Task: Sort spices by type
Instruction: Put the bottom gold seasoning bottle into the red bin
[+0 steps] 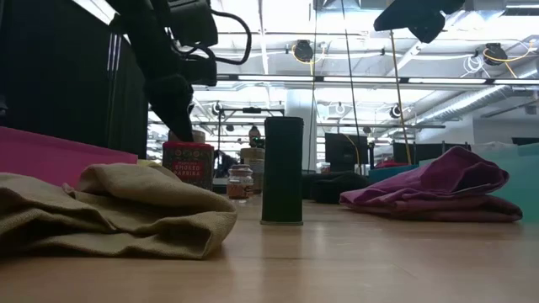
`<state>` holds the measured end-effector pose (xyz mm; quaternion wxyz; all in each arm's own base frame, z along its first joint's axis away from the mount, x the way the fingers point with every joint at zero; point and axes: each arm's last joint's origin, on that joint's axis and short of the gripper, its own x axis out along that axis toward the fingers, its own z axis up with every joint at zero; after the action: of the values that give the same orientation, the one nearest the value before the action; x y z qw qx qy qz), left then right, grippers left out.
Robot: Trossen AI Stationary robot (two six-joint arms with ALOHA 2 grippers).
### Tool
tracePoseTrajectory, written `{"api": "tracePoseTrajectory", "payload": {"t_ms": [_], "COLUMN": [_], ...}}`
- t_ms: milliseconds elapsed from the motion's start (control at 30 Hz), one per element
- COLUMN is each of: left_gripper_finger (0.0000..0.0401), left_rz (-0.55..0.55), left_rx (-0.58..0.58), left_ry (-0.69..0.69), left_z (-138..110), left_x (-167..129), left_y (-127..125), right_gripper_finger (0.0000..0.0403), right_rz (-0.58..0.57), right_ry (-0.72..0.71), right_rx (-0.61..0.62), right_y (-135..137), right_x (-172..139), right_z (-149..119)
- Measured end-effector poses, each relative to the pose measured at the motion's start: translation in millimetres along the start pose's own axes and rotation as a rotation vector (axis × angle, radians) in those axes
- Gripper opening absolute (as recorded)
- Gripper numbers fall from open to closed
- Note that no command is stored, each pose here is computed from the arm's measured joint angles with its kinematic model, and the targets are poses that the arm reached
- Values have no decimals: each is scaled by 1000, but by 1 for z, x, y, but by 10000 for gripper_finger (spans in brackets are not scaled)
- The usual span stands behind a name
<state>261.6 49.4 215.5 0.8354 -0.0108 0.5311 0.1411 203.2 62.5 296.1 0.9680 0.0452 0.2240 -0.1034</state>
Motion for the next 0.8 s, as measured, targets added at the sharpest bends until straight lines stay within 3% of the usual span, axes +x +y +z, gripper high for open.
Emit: {"api": "tracePoseTrajectory", "payload": {"t_ms": [300,567,800], "left_gripper_finger": [288,286,286], "left_rz": [5,29,37], "left_rx": [-1,2,11], "left_ry": [-2,-20,-88], "left_z": [0,2,19], "left_x": [0,-1,-16], "left_y": [0,1,3], "right_gripper_finger": [0,0,0], "right_rz": [0,0,0], "right_ry": [0,0,0], "right_rx": [0,0,0], "right_y": [0,0,0], "right_x": [0,0,0], "right_z": [0,0,0]}}
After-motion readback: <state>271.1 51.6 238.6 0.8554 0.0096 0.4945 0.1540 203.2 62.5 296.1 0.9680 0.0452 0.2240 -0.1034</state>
